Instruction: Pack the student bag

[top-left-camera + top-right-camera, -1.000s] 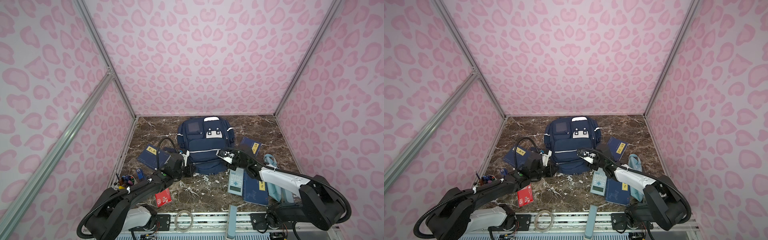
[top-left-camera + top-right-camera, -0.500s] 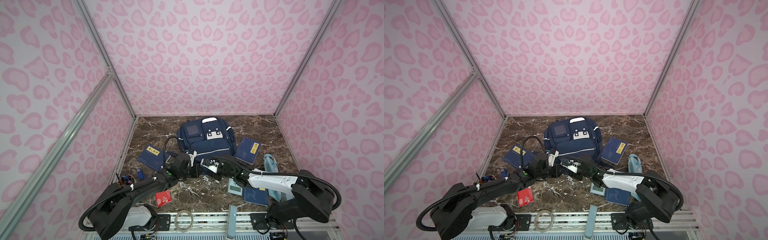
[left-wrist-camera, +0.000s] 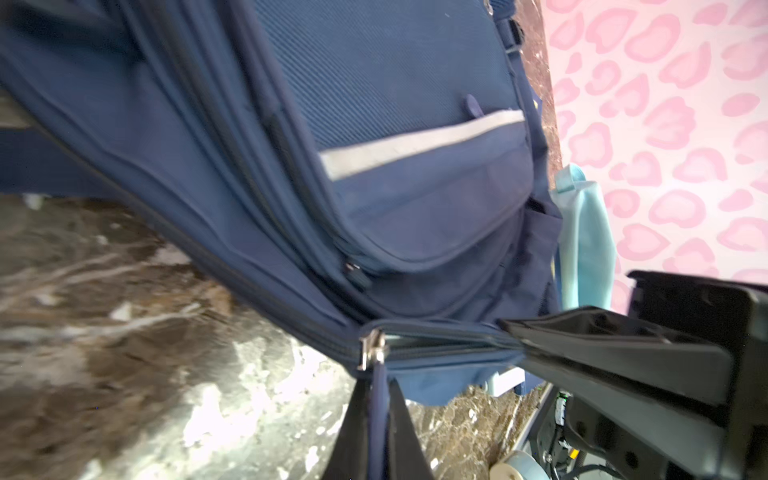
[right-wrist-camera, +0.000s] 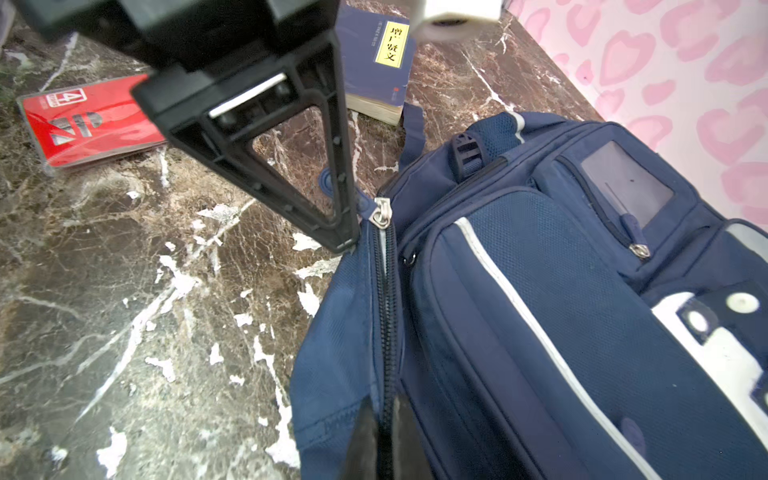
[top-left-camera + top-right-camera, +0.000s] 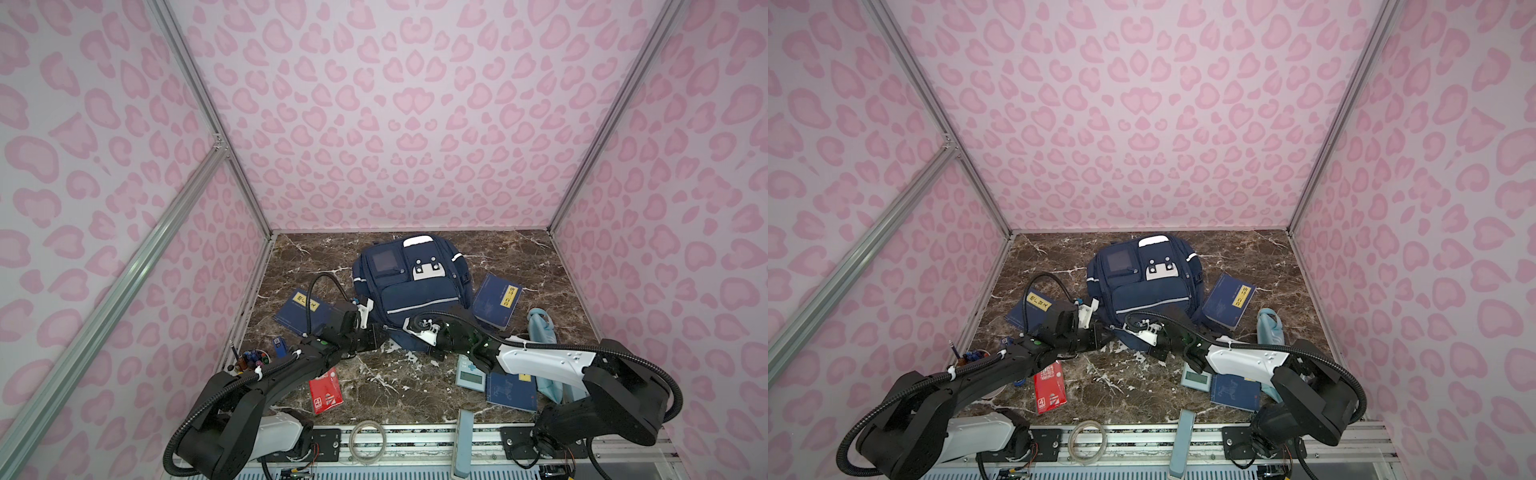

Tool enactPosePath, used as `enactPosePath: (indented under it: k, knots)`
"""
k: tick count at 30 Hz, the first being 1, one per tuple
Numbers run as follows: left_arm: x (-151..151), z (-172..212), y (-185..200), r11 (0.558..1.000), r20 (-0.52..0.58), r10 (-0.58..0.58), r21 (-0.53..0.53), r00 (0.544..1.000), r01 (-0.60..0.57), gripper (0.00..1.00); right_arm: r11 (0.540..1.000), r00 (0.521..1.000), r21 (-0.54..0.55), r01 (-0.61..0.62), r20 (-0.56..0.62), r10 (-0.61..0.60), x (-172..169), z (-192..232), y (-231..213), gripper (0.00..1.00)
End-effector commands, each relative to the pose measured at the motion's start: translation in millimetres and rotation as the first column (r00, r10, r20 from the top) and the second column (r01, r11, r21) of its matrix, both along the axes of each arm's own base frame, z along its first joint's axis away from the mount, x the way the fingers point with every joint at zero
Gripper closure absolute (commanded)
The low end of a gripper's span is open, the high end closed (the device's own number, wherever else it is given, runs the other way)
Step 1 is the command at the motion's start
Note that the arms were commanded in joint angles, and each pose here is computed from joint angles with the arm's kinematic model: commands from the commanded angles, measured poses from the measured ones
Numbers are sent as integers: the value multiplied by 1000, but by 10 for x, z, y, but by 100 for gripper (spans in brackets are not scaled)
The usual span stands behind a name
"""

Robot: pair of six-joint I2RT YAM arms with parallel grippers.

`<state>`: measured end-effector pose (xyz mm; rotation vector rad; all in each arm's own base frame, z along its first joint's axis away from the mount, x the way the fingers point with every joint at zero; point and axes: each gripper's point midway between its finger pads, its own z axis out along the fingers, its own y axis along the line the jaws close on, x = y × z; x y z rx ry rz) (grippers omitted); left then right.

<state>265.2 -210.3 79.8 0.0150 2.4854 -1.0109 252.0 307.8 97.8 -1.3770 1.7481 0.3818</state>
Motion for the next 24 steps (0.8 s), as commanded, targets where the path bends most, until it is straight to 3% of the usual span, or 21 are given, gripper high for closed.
enactPosePath:
  k: [1, 4, 10, 15, 19, 24]
  knots:
    - [264, -273, 531, 961, 10, 184, 208, 983, -182, 96, 997, 999, -68, 40, 20, -38, 4, -98, -201, 100]
    - [562, -181, 707, 950, 49, 257, 167, 965, -262, 96, 999, 999, -41, 20, 28, -19, -2, -37, -212, 100]
    - [992, -92, 832, 921, 111, 298, 229, 948, -317, 96, 974, 996, -216, -64, 50, 76, -51, -9, -431, 100]
    - [1244, -87, 1039, 893, 140, 358, 237, 923, -383, 96, 991, 993, -125, -57, 99, 69, -14, 211, -638, 100]
    - [1394, 65, 836, 934, 167, 296, 155, 940, -321, 97, 992, 988, -113, -49, 142, 65, 5, 203, -655, 100]
    - [1208, 143, 495, 964, 161, 231, 94, 959, -248, 97, 975, 993, -218, 39, 114, -14, 248, -33, -742, 100]
